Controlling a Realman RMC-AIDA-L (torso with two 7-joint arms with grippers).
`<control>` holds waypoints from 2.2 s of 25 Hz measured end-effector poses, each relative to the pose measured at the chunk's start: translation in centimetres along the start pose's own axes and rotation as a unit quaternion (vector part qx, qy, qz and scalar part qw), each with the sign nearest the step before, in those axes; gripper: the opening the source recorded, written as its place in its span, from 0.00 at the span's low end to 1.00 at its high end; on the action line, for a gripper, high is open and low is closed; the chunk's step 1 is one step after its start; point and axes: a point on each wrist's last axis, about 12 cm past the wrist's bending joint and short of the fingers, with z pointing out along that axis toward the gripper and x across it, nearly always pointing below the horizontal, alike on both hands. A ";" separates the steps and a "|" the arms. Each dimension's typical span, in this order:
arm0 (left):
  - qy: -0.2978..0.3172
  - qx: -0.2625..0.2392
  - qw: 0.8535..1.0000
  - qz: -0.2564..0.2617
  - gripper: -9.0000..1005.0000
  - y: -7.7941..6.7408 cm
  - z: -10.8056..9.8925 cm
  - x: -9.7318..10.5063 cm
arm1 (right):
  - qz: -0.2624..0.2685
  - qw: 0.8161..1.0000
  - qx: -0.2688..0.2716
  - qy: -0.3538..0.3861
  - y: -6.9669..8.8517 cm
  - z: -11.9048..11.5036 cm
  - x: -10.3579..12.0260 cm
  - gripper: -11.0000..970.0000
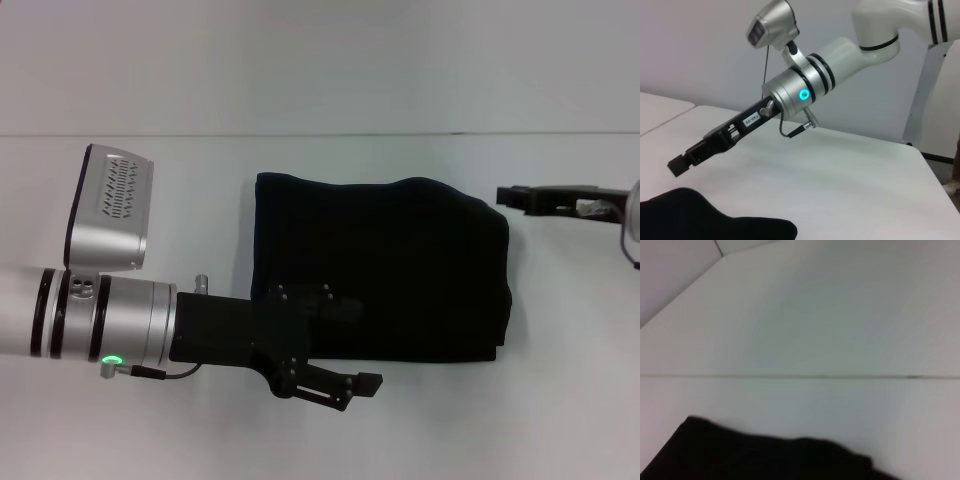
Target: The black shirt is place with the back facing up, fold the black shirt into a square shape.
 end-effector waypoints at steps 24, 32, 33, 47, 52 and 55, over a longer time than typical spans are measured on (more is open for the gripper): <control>0.006 -0.027 0.999 -0.015 0.93 0.7 -0.3 0.1 | 0.128 0.972 -0.176 0.087 -0.8 -5.4 4.2 0.82; 0.044 -0.009 0.999 -0.004 0.93 0.3 -0.3 0.9 | 0.147 0.965 -0.174 0.133 -0.5 -5.3 5.4 0.81; 0.046 -0.009 0.999 -0.004 0.93 0.3 -0.2 0.9 | 0.148 0.964 -0.173 0.137 -0.4 -5.3 5.5 0.81; 0.044 -0.011 0.999 -0.007 0.93 0.2 -0.1 1.0 | 0.156 0.963 -0.165 0.142 0.1 -4.4 5.7 0.67; 0.044 -0.011 0.999 -0.007 0.93 0.2 -0.1 1.0 | 0.163 0.963 -0.159 0.142 0.4 -3.8 5.9 0.63; 0.044 -0.012 0.999 -0.007 0.93 0.3 -0.2 1.0 | 0.169 0.963 -0.155 0.142 0.4 -3.7 6.1 0.60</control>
